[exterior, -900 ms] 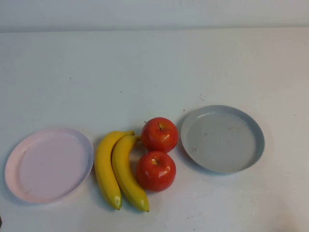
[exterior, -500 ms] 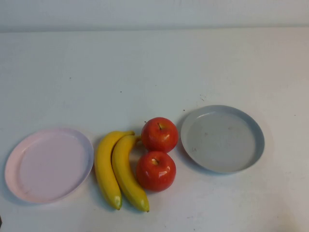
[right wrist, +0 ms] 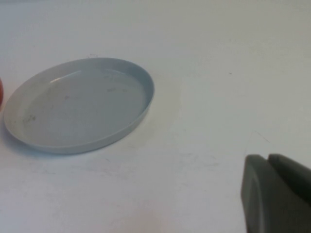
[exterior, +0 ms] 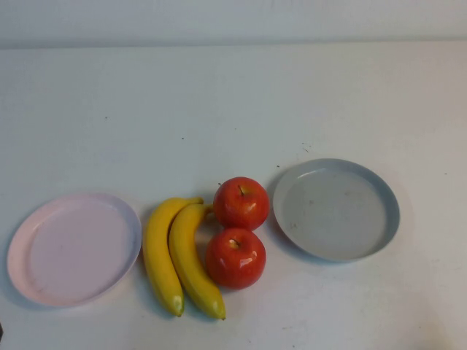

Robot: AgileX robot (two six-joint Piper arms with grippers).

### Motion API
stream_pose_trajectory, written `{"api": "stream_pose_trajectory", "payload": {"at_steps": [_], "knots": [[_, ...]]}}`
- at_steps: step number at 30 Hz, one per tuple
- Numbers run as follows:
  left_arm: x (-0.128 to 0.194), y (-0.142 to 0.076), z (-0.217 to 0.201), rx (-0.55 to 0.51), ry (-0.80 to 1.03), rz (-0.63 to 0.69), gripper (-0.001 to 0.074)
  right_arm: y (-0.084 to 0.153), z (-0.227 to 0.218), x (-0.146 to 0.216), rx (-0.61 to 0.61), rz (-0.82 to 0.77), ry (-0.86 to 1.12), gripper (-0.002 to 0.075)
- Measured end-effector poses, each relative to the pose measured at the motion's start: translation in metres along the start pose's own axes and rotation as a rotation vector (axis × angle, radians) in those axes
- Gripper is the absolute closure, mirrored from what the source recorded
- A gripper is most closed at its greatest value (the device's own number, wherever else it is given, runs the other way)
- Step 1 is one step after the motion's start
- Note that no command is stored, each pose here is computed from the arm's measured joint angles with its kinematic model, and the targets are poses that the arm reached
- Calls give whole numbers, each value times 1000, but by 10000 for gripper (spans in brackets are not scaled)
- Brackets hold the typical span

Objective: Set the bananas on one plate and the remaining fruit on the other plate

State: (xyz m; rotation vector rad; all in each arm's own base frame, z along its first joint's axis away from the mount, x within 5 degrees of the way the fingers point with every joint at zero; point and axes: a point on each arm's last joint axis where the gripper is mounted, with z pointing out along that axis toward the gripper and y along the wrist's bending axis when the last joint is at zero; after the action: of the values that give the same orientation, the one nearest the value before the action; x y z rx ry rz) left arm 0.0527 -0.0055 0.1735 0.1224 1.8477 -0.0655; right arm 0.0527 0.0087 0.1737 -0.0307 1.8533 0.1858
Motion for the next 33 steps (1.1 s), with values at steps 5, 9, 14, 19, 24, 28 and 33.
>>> {"api": "stream_pose_trajectory", "payload": {"at_steps": [5, 9, 14, 19, 24, 28, 33], "knots": [[-1, -3, 0, 37, -10, -103, 732, 0, 0, 0, 0, 0, 0, 741], [-2, -7, 0, 75, -18, -215, 732, 0, 0, 0, 0, 0, 0, 741], [-7, -7, -1, 91, -62, -278, 732, 0, 0, 0, 0, 0, 0, 741], [-9, -7, -1, 90, -90, -288, 732, 0, 0, 0, 0, 0, 0, 741], [-18, -6, -2, 114, -175, -460, 732, 0, 0, 0, 0, 0, 0, 742], [-22, -5, -3, 121, -220, -529, 732, 0, 0, 0, 0, 0, 0, 742], [-22, -5, -3, 132, -221, -595, 732, 0, 0, 0, 0, 0, 0, 741]]}}
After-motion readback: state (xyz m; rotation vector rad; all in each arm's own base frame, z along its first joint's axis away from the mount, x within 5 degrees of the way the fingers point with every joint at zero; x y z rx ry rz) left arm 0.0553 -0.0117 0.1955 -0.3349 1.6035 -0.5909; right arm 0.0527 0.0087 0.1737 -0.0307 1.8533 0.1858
